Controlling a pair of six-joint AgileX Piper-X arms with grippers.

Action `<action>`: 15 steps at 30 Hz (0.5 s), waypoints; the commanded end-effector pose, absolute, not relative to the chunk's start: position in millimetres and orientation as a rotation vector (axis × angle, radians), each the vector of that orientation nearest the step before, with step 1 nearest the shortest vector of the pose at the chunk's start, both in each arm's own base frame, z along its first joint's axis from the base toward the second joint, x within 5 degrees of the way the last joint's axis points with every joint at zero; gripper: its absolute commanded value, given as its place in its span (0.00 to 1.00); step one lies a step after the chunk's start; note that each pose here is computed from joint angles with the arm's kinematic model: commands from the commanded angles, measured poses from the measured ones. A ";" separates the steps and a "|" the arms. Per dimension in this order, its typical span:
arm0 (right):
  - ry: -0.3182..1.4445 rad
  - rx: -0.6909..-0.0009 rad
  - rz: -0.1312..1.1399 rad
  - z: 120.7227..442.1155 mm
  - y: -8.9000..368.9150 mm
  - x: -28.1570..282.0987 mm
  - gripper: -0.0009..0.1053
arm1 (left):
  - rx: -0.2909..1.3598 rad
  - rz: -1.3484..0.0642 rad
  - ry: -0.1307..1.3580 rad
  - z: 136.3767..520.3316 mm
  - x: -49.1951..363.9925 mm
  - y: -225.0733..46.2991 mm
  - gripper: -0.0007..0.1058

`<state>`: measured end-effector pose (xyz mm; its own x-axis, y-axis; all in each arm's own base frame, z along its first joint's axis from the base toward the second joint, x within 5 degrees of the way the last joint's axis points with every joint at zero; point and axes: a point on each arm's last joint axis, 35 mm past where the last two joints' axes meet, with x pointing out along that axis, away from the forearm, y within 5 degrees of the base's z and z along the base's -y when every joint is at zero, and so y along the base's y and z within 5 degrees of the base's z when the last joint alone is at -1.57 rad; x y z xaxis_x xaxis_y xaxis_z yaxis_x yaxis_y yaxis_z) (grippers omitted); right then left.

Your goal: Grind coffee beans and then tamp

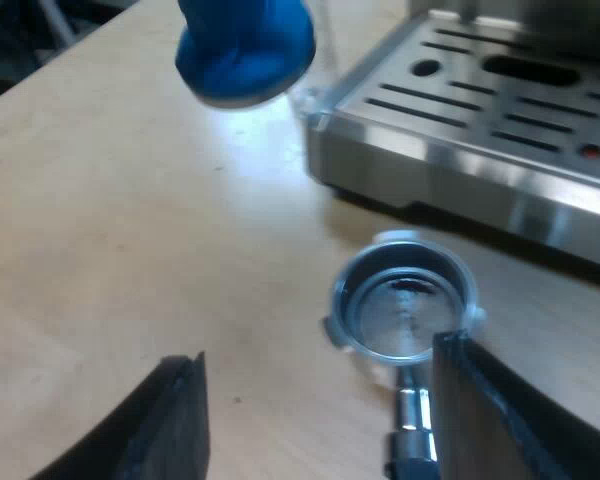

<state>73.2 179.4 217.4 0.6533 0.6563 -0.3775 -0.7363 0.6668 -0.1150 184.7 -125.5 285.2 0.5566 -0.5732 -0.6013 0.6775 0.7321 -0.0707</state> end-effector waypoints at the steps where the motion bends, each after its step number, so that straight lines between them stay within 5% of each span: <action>1: 0.278 -0.299 0.846 221.2 180.9 72.4 0.50 | 0.163 -0.674 0.700 283.8 186.5 -113.2 0.10; 15: 0.278 -0.309 0.854 219.0 183.4 72.9 0.50 | 0.159 -0.617 0.730 244.5 185.1 -101.7 0.10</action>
<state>73.1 182.2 218.0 0.6340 0.6807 -0.3669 -0.7620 0.6309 -0.1463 184.6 -101.7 244.0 0.5553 -0.4714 -0.6851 0.5890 0.8045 -0.0761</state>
